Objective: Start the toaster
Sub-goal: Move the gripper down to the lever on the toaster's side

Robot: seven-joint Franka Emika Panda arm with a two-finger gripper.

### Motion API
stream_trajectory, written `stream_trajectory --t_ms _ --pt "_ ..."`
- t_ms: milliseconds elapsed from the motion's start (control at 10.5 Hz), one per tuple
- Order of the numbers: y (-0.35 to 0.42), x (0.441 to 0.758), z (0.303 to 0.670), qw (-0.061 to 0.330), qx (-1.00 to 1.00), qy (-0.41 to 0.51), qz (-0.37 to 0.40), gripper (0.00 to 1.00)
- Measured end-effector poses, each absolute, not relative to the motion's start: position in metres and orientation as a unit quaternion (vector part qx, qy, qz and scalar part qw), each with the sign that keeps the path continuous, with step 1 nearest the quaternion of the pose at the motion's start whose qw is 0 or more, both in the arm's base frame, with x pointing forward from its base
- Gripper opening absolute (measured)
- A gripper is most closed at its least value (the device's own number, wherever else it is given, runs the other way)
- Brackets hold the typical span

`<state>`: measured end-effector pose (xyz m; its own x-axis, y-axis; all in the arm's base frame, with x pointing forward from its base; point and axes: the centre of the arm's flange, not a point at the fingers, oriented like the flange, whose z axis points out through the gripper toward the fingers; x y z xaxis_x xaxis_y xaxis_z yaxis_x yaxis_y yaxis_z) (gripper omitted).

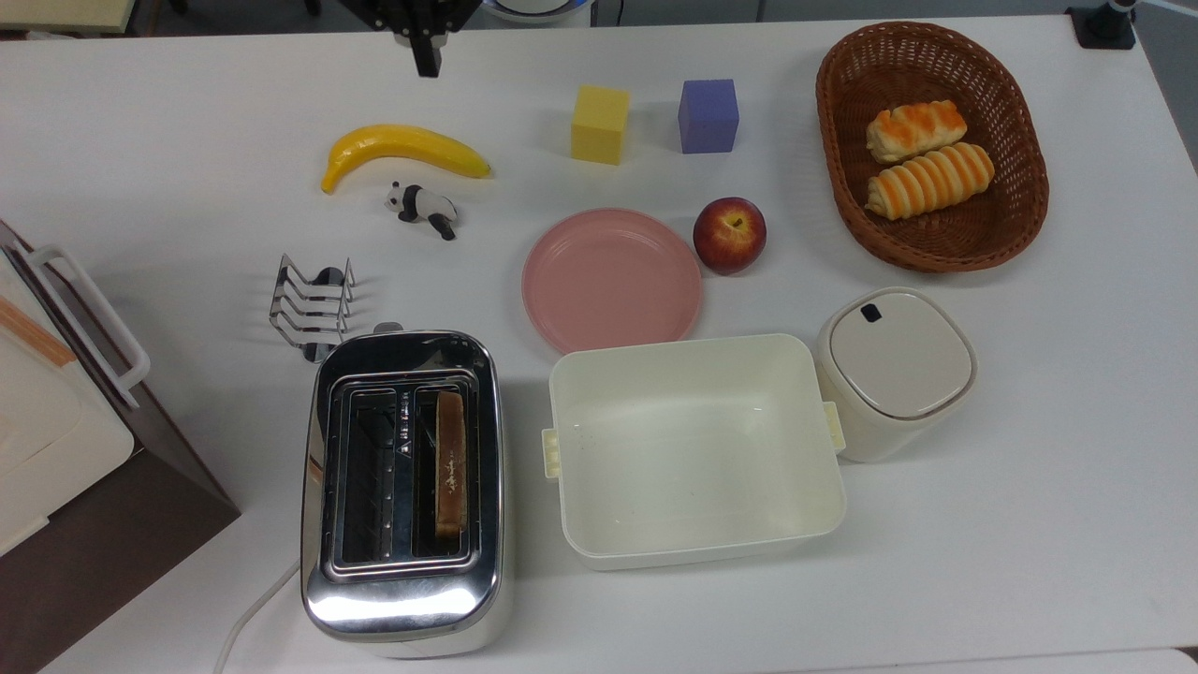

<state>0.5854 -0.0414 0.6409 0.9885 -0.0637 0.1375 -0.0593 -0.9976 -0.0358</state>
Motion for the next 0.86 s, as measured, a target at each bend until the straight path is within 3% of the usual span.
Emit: stream_trajectory --t_ms 381,858 --pt "-0.067 0.614 0.607 0.015 -0.994 0.051 -0.098 0.01" --pt "-0.105 0.665 0.518 -0.026 -0.992 0.057 -0.107 0.01"
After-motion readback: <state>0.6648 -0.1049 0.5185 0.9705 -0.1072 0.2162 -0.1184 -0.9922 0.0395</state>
